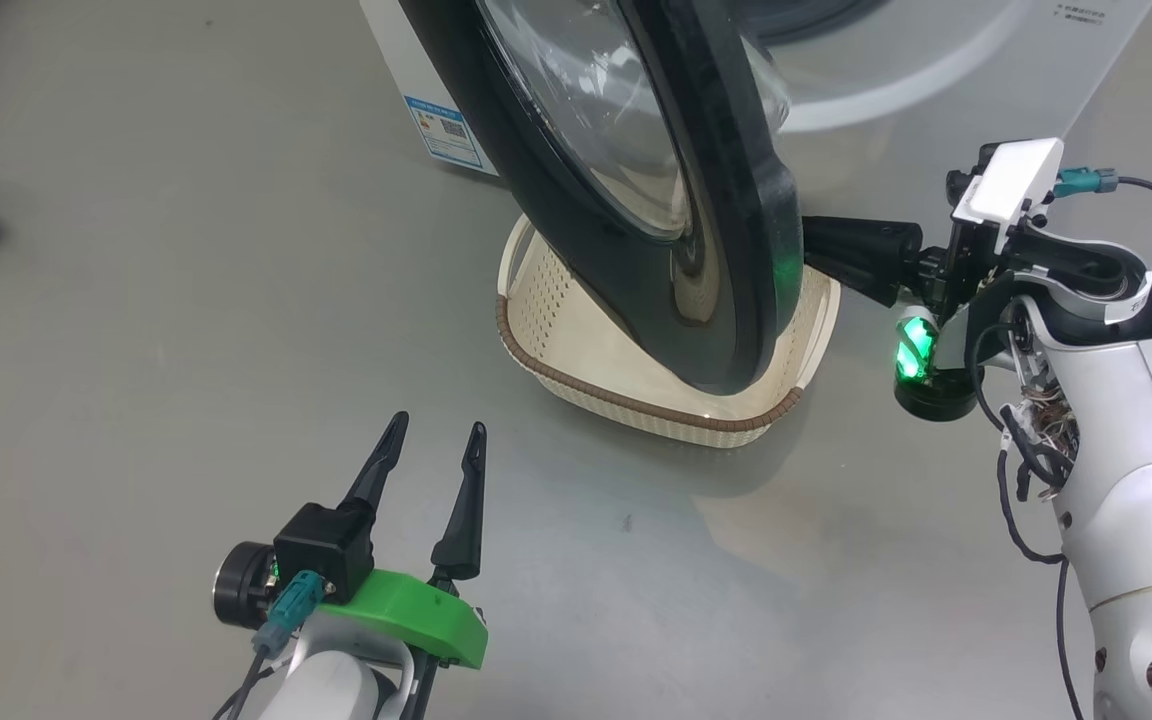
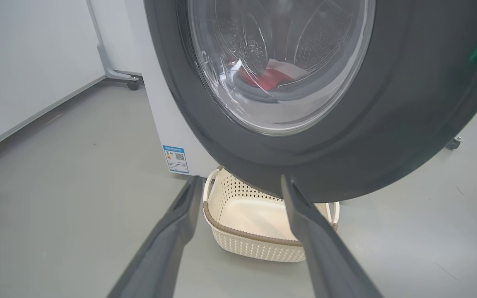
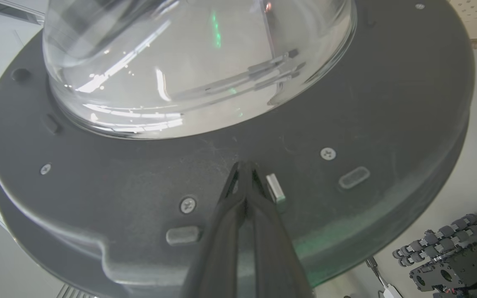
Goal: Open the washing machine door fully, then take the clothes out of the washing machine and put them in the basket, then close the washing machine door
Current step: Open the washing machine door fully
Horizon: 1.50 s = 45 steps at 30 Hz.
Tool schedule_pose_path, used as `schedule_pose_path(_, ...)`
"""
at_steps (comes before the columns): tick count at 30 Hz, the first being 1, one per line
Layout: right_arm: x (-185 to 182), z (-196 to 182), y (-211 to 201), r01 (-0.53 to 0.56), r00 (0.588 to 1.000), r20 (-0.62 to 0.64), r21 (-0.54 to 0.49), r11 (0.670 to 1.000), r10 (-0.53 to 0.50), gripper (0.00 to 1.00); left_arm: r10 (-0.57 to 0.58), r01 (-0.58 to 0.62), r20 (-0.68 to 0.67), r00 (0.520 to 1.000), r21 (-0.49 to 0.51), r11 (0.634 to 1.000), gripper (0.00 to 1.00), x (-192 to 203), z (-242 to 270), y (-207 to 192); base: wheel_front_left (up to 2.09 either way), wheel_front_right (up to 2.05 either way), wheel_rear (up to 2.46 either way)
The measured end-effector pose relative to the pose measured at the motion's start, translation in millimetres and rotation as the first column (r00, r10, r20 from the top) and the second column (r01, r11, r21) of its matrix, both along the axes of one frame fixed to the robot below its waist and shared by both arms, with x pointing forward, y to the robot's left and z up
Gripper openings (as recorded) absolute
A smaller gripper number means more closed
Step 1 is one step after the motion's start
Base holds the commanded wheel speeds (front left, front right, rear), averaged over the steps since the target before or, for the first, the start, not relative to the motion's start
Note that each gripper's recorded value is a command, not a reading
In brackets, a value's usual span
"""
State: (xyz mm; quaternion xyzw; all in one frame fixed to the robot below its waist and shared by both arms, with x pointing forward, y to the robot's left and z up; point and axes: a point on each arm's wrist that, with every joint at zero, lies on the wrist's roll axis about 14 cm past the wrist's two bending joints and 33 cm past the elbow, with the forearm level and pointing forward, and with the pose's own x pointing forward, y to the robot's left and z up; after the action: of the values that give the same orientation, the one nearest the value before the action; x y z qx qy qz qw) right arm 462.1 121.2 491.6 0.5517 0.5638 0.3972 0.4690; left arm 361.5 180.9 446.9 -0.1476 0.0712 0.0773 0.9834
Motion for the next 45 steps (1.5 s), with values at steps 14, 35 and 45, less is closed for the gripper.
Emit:
schedule_pose_path(14,-22.8,-1.0,12.9,-0.07,0.997,-0.006,0.008,0.997,0.071,0.0,0.008,-0.008,0.008,1.0,0.003,1.0,1.0,-1.9,3.0,2.4,0.0,0.0,0.0)
schedule_pose_path(35,-64.6,10.7,30.0,-0.204,0.979,0.018,0.059,0.977,0.203,0.0,0.017,-0.017,0.012,1.0,0.0,1.0,1.0,-7.3,4.6,3.7,0.0,0.0,0.0)
schedule_pose_path(45,-78.6,12.4,34.8,-0.242,0.97,0.016,0.08,0.967,0.242,0.0,0.018,-0.018,0.009,1.0,0.0,1.0,1.0,-7.8,3.9,3.8,0.0,0.0,0.0)
